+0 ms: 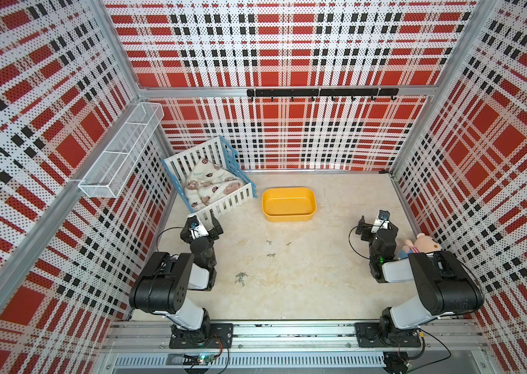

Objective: Put the screws on the desktop into the storage box
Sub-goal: Pick up the screw from the center of the board.

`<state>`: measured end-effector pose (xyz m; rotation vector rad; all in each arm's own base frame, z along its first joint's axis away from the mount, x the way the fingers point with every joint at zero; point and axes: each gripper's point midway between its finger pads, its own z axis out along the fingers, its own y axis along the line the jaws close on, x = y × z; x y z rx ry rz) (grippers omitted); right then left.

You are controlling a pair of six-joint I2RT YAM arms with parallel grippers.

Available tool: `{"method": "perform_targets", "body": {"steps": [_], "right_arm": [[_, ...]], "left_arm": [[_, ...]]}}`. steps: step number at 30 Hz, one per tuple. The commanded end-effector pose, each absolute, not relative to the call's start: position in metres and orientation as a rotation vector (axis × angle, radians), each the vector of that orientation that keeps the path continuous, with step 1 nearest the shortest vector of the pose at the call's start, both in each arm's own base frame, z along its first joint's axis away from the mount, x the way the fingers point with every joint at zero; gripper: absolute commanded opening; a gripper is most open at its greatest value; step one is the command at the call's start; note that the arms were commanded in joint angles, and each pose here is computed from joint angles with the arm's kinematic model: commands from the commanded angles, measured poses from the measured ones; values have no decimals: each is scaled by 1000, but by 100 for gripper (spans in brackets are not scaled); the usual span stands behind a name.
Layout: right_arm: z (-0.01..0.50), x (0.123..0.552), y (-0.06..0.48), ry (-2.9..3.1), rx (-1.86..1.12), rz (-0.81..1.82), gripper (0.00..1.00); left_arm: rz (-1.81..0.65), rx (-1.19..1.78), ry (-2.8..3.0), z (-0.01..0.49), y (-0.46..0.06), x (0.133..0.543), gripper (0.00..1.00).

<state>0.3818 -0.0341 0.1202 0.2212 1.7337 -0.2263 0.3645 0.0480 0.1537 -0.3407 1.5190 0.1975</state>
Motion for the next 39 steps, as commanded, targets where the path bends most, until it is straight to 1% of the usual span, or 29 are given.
{"method": "perform_targets", "body": {"steps": [1, 5, 7, 8, 14, 19, 22, 24, 27, 29, 31, 34, 39], "right_arm": [[127, 383, -33, 1707, 231, -220, 100], [127, 382, -34, 1704, 234, -224, 100], [128, 382, -34, 1703, 233, -224, 100], [128, 382, -34, 1703, 233, -223, 100], [130, 382, -34, 1693, 234, -225, 100], [134, 385, -26, 1704, 191, -224, 100], [160, 401, -15, 1764, 148, -282, 100], [192, 409, -10, 1759, 129, -287, 100], [233, 417, 0, 1793, 153, -215, 100], [243, 417, 6, 1870, 201, -161, 100], [243, 413, 17, 1961, 230, -94, 100], [235, 401, 53, 2102, 205, 28, 100], [216, 366, 124, 2298, 136, 202, 100]], "left_arm": [[195, -344, 1510, 156, 50, 364, 99], [194, -344, 1508, 157, 50, 364, 97], [194, -346, 1507, 157, 50, 363, 89], [194, -345, 1508, 157, 50, 363, 88], [226, -377, 1494, 163, 53, 359, 88], [323, -383, 1469, 192, 43, 353, 88], [341, -382, 1437, 219, 26, 347, 90], [305, -372, 1441, 239, 7, 350, 90], [247, -370, 1479, 261, -11, 357, 89], [210, -373, 1521, 277, -21, 363, 87], [161, -362, 1563, 292, -31, 366, 86], [101, -305, 1675, 306, -47, 371, 80], [117, -204, 1899, 303, -63, 377, 79]]}}
